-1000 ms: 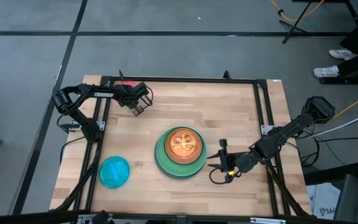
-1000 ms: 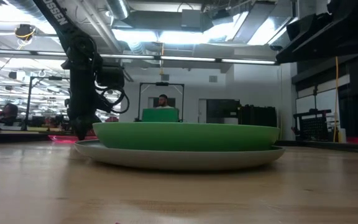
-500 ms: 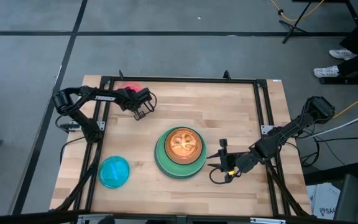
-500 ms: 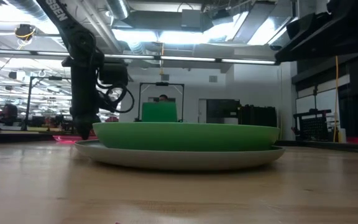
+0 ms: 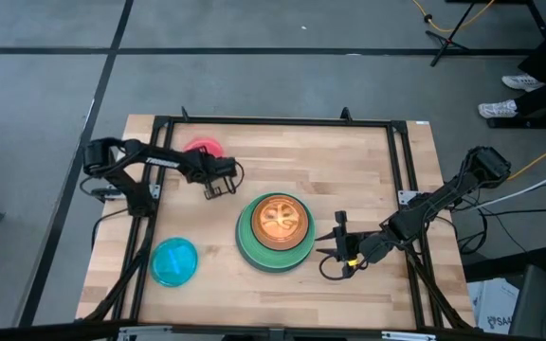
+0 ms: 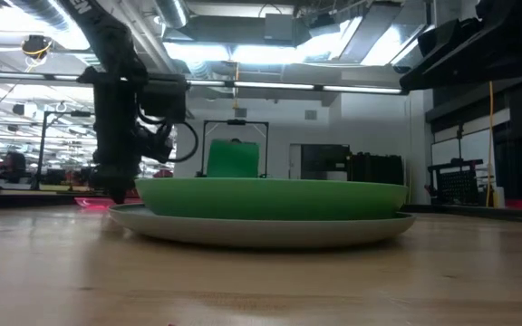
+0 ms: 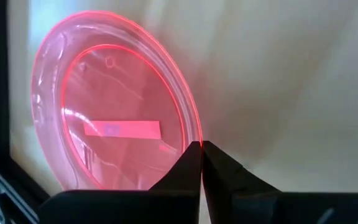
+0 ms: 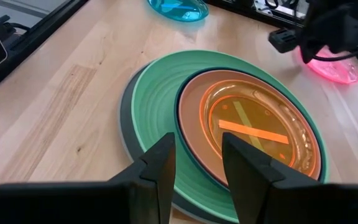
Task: Stack plastic plates
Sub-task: Stack the pink plate on top of the orange plate
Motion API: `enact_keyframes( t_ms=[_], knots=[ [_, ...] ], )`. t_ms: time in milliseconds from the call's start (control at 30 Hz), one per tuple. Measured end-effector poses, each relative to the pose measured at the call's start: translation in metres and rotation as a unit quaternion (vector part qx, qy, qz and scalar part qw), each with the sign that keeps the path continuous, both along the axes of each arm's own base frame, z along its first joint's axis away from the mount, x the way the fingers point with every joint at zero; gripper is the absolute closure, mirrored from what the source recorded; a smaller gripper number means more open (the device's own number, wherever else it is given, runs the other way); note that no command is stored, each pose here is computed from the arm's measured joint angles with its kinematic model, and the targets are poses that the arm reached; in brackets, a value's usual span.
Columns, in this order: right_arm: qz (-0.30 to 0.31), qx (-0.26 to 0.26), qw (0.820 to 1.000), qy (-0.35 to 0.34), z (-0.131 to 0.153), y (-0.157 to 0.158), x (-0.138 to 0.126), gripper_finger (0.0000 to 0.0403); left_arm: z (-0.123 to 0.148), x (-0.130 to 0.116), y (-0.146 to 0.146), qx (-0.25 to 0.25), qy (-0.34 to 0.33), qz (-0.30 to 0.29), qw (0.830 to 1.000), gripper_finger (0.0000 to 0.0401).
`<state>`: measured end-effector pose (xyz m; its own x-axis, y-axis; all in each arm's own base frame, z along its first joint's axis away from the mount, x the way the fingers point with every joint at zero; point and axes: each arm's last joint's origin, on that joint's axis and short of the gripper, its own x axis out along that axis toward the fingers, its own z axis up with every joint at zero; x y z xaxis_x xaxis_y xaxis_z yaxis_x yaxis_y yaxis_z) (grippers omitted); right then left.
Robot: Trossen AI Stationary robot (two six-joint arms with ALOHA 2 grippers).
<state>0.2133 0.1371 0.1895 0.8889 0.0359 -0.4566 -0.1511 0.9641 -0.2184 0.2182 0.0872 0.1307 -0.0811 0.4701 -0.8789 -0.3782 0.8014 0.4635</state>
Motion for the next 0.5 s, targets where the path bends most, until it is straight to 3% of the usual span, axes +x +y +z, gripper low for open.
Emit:
enact_keyframes(
  t_ms=[267,500],
  knots=[
    [0.0,0.0,1.0,0.0,0.0,0.0,0.0,0.0279,0.015,0.026,-0.046,0.005,-0.032,-0.079,0.996,0.0401],
    [0.0,0.0,1.0,0.0,0.0,0.0,0.0,0.0279,0.044,0.055,-0.094,0.011,-0.094,-0.17,0.981,0.0401]
  ],
)
